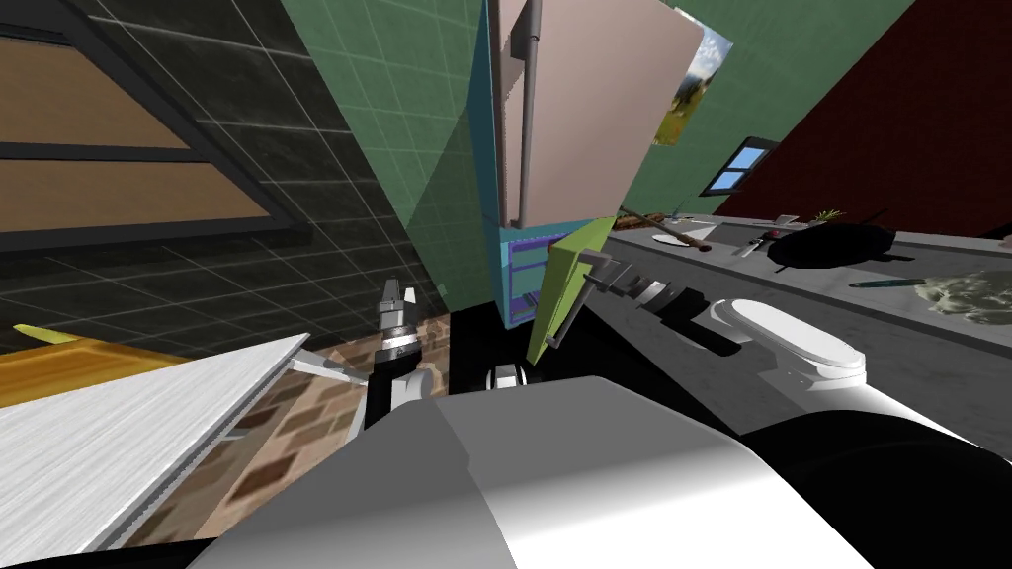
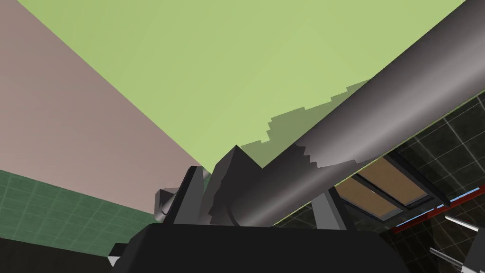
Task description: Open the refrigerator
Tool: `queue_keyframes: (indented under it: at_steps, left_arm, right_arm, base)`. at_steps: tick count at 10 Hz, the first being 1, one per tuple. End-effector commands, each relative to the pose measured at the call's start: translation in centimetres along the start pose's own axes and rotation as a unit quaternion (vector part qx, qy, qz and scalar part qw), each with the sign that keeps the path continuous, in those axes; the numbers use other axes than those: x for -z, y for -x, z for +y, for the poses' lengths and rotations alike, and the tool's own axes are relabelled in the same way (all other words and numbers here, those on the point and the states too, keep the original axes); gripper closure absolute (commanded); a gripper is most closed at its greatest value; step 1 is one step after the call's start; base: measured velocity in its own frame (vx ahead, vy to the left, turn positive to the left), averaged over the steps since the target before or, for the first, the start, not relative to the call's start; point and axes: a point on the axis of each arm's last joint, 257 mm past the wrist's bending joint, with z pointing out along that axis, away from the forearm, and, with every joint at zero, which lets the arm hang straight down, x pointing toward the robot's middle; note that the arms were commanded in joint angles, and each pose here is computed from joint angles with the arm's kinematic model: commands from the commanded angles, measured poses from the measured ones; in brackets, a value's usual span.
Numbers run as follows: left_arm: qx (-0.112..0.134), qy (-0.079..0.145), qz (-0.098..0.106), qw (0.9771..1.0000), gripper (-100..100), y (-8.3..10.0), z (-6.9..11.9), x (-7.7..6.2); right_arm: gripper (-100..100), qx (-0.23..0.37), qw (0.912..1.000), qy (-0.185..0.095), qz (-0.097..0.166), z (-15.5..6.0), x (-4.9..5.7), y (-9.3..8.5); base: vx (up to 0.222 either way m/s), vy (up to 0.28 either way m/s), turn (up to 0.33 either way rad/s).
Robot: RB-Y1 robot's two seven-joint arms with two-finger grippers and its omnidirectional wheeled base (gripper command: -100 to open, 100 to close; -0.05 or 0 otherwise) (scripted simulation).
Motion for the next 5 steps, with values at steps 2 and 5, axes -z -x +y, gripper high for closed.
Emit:
queue_keyframes:
  at_steps: [2,5]
  left_arm:
    - [0.000,0.000,0.000,1.0000,0,0.01,0.01,0.01]
    - [0.000,0.000,0.000,1.0000,0,0.01,0.01,0.00]
  right_arm:
    - [100,0.005,0.9998,0.012,-0.012,0.44,-0.33,0.74]
    - [100,0.004,0.9996,0.022,-0.019,0.97,-0.52,1.12]
  base:
    - [-0.154,-0.253,0.122]
    - [-0.185,-0.311,0.259]
